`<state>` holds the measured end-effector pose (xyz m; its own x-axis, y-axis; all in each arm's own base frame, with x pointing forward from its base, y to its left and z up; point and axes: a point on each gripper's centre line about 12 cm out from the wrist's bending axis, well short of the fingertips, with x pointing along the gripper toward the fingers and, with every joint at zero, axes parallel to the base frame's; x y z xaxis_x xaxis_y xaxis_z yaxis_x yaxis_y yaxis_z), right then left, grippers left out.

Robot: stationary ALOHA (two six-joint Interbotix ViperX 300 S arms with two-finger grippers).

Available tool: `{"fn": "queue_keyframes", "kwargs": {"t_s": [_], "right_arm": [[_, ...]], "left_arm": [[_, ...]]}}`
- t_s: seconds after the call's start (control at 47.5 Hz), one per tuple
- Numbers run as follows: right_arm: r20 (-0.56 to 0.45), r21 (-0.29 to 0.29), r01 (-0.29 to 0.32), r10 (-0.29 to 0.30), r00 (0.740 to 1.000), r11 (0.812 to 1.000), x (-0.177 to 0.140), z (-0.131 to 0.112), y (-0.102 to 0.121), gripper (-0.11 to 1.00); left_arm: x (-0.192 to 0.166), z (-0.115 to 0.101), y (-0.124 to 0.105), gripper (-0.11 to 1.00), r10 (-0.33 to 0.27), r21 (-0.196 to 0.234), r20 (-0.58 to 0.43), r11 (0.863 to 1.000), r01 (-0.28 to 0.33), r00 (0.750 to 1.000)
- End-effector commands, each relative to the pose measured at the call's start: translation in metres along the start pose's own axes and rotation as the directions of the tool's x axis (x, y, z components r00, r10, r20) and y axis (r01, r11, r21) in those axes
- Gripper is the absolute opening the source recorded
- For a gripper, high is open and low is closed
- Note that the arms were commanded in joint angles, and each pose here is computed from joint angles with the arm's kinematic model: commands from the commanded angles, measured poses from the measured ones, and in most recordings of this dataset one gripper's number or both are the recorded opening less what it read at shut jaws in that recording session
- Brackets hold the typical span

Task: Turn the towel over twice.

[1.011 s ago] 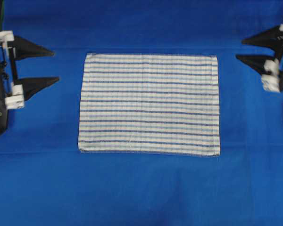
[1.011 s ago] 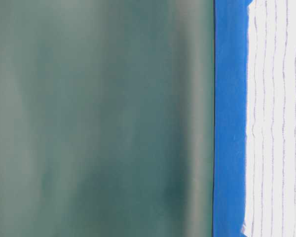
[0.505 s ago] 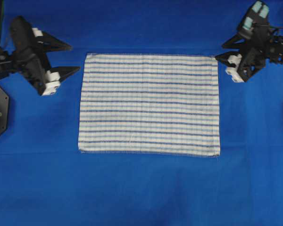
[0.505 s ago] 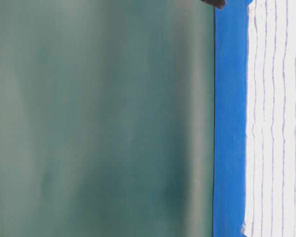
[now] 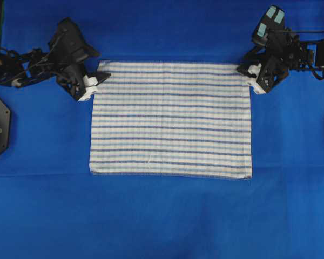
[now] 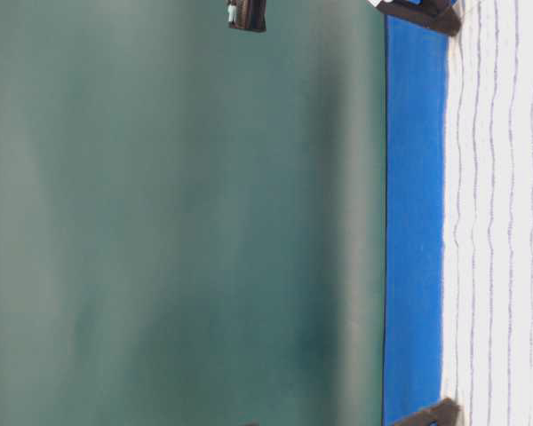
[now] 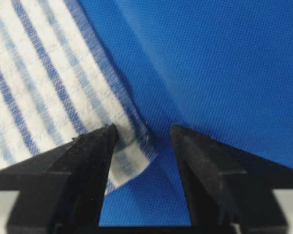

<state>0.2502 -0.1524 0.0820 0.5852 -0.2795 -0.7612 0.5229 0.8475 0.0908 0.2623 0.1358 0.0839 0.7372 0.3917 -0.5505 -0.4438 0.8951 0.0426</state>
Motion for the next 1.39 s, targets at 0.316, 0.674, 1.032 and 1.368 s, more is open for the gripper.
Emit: {"fn": "queue_keyframes", "kwargs": {"t_s": [0.316, 0.674, 1.032, 1.368], "right_arm": [[0.019, -0.024, 0.002, -0.001, 1.0, 1.0, 0.0, 0.008, -0.001, 0.04], [0.042, -0.042, 0.106, -0.104, 0.994, 0.993, -0.007, 0.044, -0.025, 0.04], [0.157, -0.08, 0.27, -0.255, 0.954, 0.959, -0.046, 0.116, -0.062, 0.04], [0.276, -0.131, 0.408, -0.362, 0.89, 0.904, -0.116, 0.179, -0.07, 0.04]], "left_arm": [[0.008, -0.007, 0.003, 0.03, 0.003, -0.009, -0.092, 1.0, -0.004, 0.996], [-0.008, 0.035, 0.03, 0.04, 0.078, -0.055, 0.028, 0.996, -0.076, 0.997], [-0.037, 0.106, 0.066, 0.04, 0.179, -0.05, 0.199, 0.984, -0.172, 0.964], [-0.063, 0.16, 0.077, 0.04, 0.215, -0.049, 0.361, 0.976, -0.212, 0.907]]}}
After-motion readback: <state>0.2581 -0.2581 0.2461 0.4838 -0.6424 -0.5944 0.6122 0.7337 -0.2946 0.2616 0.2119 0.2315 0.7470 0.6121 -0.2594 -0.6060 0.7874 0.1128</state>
